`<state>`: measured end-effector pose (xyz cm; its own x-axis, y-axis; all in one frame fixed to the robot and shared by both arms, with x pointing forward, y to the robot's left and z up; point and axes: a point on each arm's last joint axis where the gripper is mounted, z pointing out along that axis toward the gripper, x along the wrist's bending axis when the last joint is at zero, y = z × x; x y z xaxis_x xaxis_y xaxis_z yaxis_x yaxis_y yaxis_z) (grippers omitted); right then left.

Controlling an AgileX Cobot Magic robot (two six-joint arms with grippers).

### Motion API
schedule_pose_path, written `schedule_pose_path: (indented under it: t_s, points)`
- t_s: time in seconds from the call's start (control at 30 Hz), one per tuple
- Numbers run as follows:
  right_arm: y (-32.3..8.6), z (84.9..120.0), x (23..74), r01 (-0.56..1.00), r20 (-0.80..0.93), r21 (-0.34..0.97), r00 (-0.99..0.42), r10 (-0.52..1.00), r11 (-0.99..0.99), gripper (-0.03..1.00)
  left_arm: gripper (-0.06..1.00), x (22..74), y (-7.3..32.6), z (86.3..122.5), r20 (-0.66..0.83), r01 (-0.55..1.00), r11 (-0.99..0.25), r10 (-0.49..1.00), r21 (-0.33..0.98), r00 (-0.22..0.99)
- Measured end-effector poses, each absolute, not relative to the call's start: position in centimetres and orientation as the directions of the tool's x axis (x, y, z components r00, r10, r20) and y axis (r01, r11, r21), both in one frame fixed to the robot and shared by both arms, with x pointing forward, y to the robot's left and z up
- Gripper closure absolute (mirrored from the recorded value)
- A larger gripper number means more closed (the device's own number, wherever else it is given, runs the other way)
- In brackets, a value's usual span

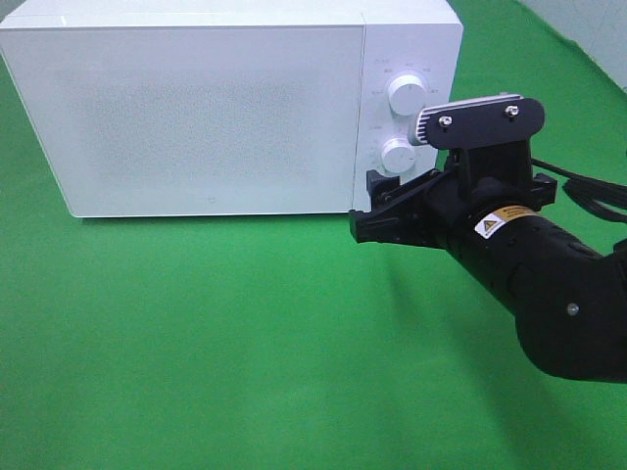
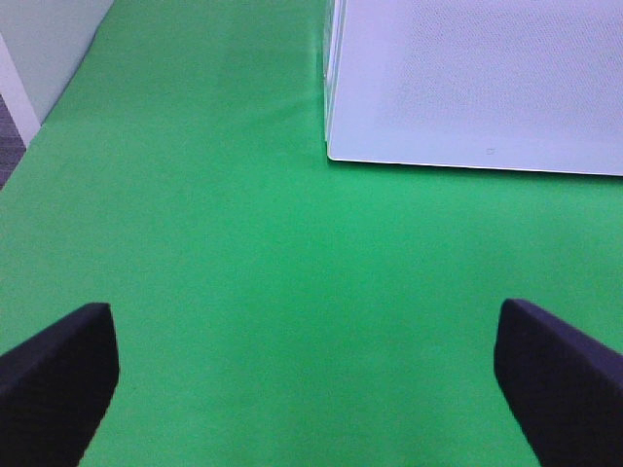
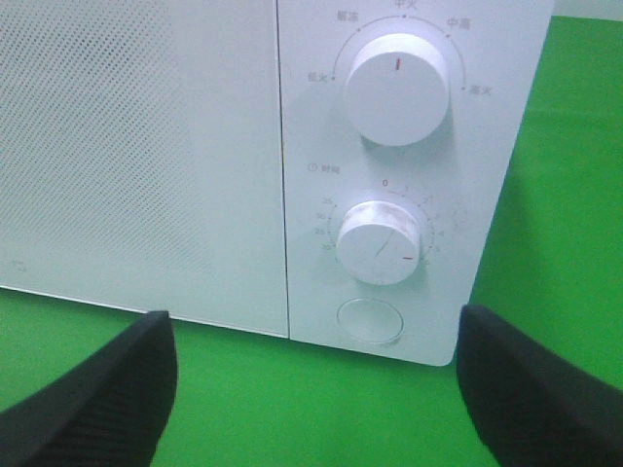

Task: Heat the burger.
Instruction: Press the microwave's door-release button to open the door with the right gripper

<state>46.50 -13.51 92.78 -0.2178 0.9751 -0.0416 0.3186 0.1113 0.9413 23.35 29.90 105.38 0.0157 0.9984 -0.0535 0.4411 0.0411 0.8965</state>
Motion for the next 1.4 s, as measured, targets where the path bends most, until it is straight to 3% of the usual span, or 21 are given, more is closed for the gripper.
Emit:
schedule_pose_path:
  t_s: [0.2, 0.37, 0.5, 0.67, 0.83, 0.87, 0.9, 1.03, 1.13, 1.17, 1.2, 1.4]
  points:
    - [-13.07, 92.47, 46.81, 0.343, -0.005, 0.936, -0.2, 0.98, 0.075, 0.21, -0.03, 23.35, 29.9, 105.38, -0.054, 0.441, 0.041, 0.998, 0.897, 0.016]
    - [-13.08, 92.43, 46.81, 0.381, 0.21, 0.912, -0.114, 0.971, -0.153, 0.21, -0.03, 23.35, 29.9, 105.38, -0.054, 0.441, 0.041, 0.998, 0.897, 0.016]
    - [-13.08, 92.43, 46.8, 0.398, 0.489, 0.798, 0.013, 0.872, -0.453, 0.23, -0.03, 23.35, 29.9, 105.38, -0.054, 0.441, 0.041, 0.998, 0.897, 0.016]
    - [-13.03, 92.26, 46.73, 0.396, 0.686, 0.625, 0.132, 0.715, -0.673, 0.27, -0.03, 23.35, 29.9, 105.38, -0.054, 0.441, 0.041, 0.998, 0.897, 0.016]
    - [-13.01, 92.16, 46.68, 0.313, 0.878, 0.289, 0.291, 0.381, -0.905, 0.42, -0.03, 23.35, 29.9, 105.38, -0.054, 0.441, 0.041, 0.998, 0.897, 0.016]
    - [-13.01, 92.16, 46.68, 0.313, 0.878, 0.289, 0.291, 0.381, -0.905, 0.42, -0.03, 23.35, 29.9, 105.38, -0.054, 0.441, 0.041, 0.998, 0.897, 0.016]
    - [-13.02, 92.16, 46.68, 0.275, 0.906, 0.179, 0.328, 0.267, -0.945, 0.48, -0.03, 23.35, 29.9, 105.38, -0.054, 0.441, 0.041, 0.998, 0.897, 0.016]
    - [-13.09, 92.13, 46.69, 0.21, 0.922, 0.031, 0.371, 0.109, -0.977, 0.58, -0.03, 23.35, 29.9, 105.38, -0.054, 0.441, 0.041, 0.998, 0.897, 0.016]
    - [-13.15, 92.09, 46.68, 0.187, 0.921, -0.009, 0.385, 0.065, -0.982, 0.73, -0.03, 23.35, 29.9, 105.38, -0.054, 0.441, 0.041, 0.998, 0.897, 0.016]
    - [-13.15, 92.09, 46.68, 0.187, 0.921, -0.009, 0.385, 0.065, -0.982, 0.73, -0.03, 23.35, 29.9, 105.38, -0.054, 0.441, 0.041, 0.998, 0.897, 0.016]
    - [-13.16, 92.02, 46.66, 0.182, 0.917, -0.018, 0.394, 0.057, -0.983, 0.81, -0.03, 23.35, 29.9, 105.38, -0.054, 0.441, 0.041, 0.998, 0.897, 0.016]
    - [-13.23, 91.77, 46.56, 0.15, 0.902, -0.075, 0.432, -0.003, -0.986, 0.96, -0.03, 23.35, 29.9, 105.38, -0.054, 0.441, 0.041, 0.998, 0.897, 0.016]
